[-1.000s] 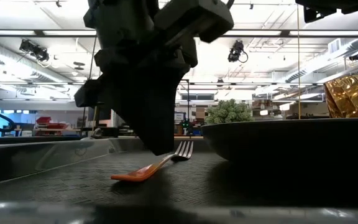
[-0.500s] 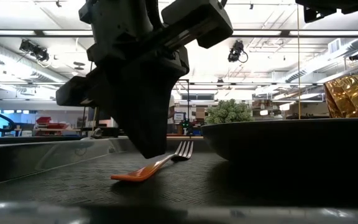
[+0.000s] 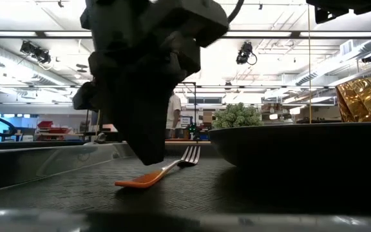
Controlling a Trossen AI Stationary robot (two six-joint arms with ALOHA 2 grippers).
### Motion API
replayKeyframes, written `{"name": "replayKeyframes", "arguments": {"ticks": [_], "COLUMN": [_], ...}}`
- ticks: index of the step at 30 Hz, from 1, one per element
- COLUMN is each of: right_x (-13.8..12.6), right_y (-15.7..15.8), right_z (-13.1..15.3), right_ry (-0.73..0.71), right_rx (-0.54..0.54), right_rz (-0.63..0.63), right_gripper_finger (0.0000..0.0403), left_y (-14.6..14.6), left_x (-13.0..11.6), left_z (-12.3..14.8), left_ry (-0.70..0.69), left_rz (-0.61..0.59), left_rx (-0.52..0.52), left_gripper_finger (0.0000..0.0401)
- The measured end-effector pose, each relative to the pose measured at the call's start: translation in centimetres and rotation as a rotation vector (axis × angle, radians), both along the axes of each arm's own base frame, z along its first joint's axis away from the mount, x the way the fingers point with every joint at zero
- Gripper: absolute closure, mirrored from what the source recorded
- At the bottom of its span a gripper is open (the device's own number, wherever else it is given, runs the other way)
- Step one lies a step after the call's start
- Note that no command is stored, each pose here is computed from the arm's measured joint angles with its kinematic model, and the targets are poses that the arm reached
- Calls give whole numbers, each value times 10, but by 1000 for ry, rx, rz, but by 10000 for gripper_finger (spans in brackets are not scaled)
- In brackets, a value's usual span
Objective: Pick and place plate/cup/fork/spoon on tray
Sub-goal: Put the orange fork to the left of the black plate on the black tray
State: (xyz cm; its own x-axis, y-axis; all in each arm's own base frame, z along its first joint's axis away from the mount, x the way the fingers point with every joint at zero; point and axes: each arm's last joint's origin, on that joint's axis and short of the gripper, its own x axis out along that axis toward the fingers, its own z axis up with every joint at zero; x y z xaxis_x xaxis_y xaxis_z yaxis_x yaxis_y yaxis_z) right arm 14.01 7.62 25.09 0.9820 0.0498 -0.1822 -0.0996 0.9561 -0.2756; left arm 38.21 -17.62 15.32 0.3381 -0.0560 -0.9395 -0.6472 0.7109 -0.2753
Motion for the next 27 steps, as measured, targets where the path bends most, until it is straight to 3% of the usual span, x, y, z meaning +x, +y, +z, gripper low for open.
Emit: {"name": "replayKeyframes", "arguments": {"ticks": [5,10,27], "right_x": [0,0,0], "right_y": [0,0,0], "right_z": [0,0,1], "right_ry": [0,0,-7], "right_rx": [8,8,10], "right_rz": [-2,-1,7], "right_gripper_finger": [396,396,396], "left_y": [-16,-36,-46], "left_x": [-8,-17,-10], "left_z": [0,0,-13], "left_ry": [-4,-10,-73], "left_rz": [-252,-383,-363], "left_rx": [47,29,15], "left_gripper_finger": [351,351,351]}}
